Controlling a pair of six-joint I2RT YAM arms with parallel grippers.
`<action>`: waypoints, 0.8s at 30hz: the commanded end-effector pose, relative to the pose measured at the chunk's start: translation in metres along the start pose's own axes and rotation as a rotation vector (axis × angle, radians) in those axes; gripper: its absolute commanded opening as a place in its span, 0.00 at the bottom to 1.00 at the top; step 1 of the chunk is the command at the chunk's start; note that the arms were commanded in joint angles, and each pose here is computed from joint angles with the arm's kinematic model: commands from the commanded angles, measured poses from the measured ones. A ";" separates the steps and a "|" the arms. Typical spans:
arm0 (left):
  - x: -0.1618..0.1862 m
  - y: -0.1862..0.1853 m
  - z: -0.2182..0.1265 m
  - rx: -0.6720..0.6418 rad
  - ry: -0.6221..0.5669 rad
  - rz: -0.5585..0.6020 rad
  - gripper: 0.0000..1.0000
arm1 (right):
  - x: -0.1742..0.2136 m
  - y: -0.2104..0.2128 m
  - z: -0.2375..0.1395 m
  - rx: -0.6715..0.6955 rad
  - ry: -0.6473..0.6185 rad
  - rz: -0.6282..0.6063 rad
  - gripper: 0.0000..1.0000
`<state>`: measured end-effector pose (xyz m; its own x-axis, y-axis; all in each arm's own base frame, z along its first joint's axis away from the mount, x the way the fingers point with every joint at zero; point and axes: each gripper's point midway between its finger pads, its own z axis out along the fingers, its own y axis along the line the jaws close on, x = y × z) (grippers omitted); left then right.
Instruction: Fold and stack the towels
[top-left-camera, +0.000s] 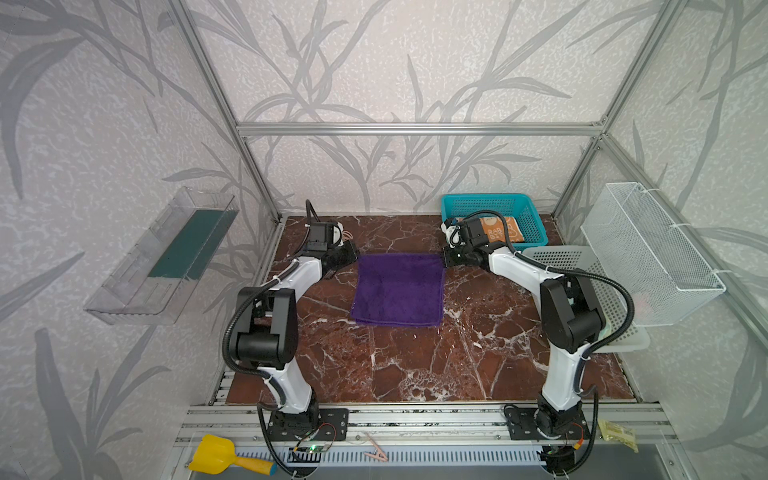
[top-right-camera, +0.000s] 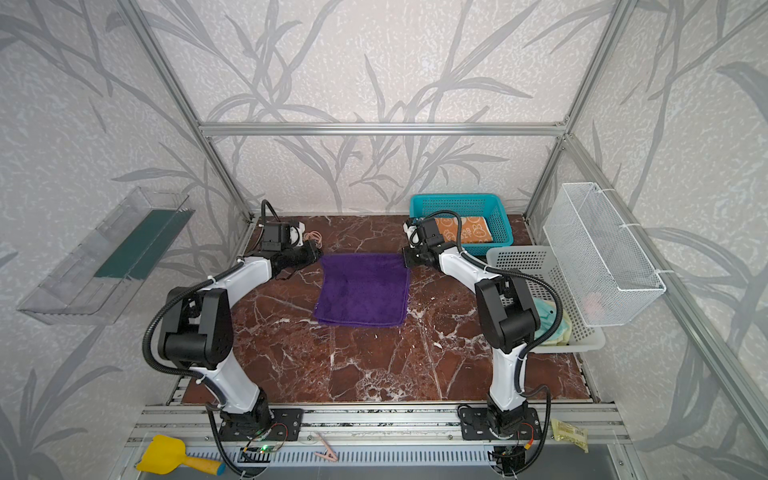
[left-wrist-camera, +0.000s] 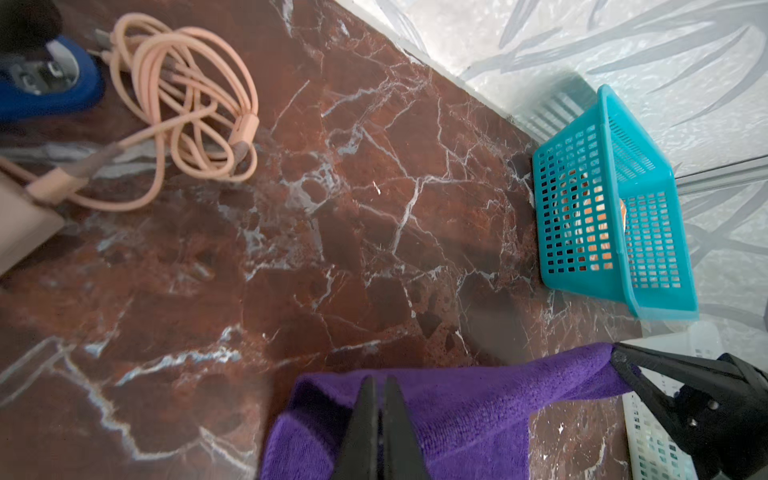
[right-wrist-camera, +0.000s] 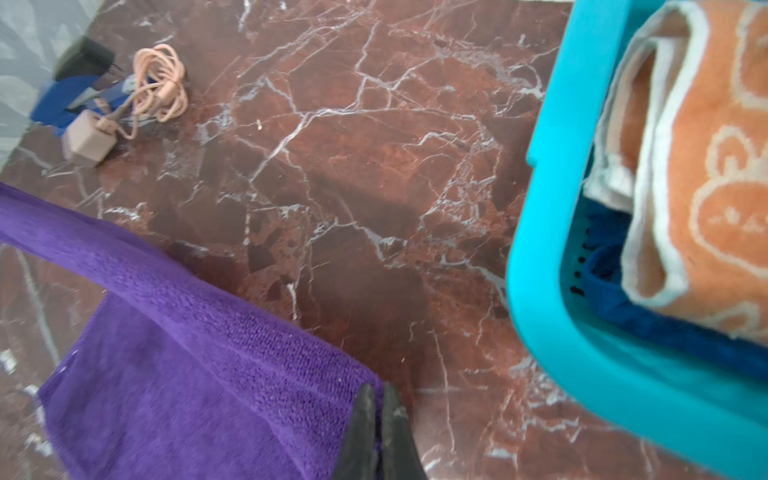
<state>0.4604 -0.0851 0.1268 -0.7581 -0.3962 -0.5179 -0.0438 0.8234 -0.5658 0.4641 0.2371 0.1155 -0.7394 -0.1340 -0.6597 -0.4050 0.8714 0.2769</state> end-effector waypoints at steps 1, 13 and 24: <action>0.015 0.003 -0.020 -0.002 -0.002 0.006 0.00 | 0.008 0.012 -0.025 -0.050 -0.015 0.025 0.00; 0.078 0.038 -0.036 -0.059 0.091 -0.089 0.00 | 0.102 0.039 -0.041 -0.100 0.129 0.114 0.00; 0.088 0.039 -0.053 -0.075 0.093 -0.105 0.00 | 0.116 0.051 -0.059 -0.092 0.158 0.102 0.00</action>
<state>0.3661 -0.0727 0.0992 -0.8037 -0.4270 -0.4143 -0.1335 0.8080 -0.5738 0.3388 0.2466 0.1023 -0.8267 -0.1242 -0.5487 -0.3993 0.8166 0.4168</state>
